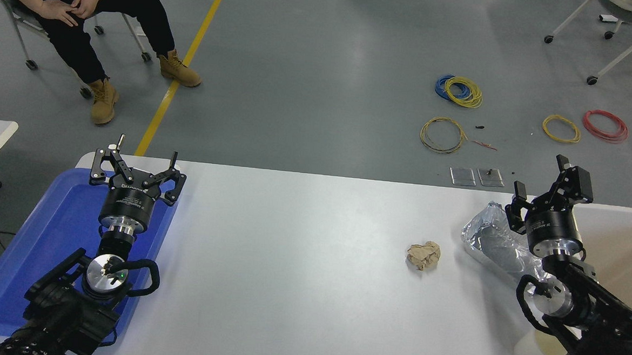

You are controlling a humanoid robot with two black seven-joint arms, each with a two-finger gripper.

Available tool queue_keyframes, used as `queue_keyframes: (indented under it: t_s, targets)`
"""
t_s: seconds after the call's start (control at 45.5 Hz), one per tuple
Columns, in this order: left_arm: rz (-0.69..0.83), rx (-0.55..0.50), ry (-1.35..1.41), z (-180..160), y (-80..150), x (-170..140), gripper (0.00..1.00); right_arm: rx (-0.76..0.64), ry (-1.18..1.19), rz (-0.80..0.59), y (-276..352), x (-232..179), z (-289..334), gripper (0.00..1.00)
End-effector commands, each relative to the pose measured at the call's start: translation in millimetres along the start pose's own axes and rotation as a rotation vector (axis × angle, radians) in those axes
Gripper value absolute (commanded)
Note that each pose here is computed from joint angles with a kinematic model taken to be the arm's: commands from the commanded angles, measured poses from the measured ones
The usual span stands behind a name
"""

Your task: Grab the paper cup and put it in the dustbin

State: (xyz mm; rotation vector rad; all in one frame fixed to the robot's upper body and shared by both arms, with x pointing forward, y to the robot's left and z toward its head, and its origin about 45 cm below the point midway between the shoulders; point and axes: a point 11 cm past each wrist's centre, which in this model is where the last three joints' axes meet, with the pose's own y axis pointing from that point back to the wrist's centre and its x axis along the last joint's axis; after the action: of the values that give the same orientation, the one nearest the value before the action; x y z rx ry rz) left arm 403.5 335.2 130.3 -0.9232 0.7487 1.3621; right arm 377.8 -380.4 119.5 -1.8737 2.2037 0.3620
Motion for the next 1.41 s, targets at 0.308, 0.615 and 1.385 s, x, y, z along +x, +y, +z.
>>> queue_keyframes:
  t_s: [0.308,0.615,1.385]
  targets:
    - [0.000,0.000,0.001,-0.6,0.0,-0.2,1.00,0.031,0.011,-0.032,-14.4,-12.2,-15.2,1.00]
    - [0.000,-0.001,0.000,0.2,0.0,0.0,1.00,0.040,0.015,-0.015,-15.2,-7.8,-18.6,1.00]
    - [-0.002,0.001,0.000,0.0,0.0,-0.2,1.00,0.007,0.320,-0.129,-54.9,-1.0,-97.8,1.00]
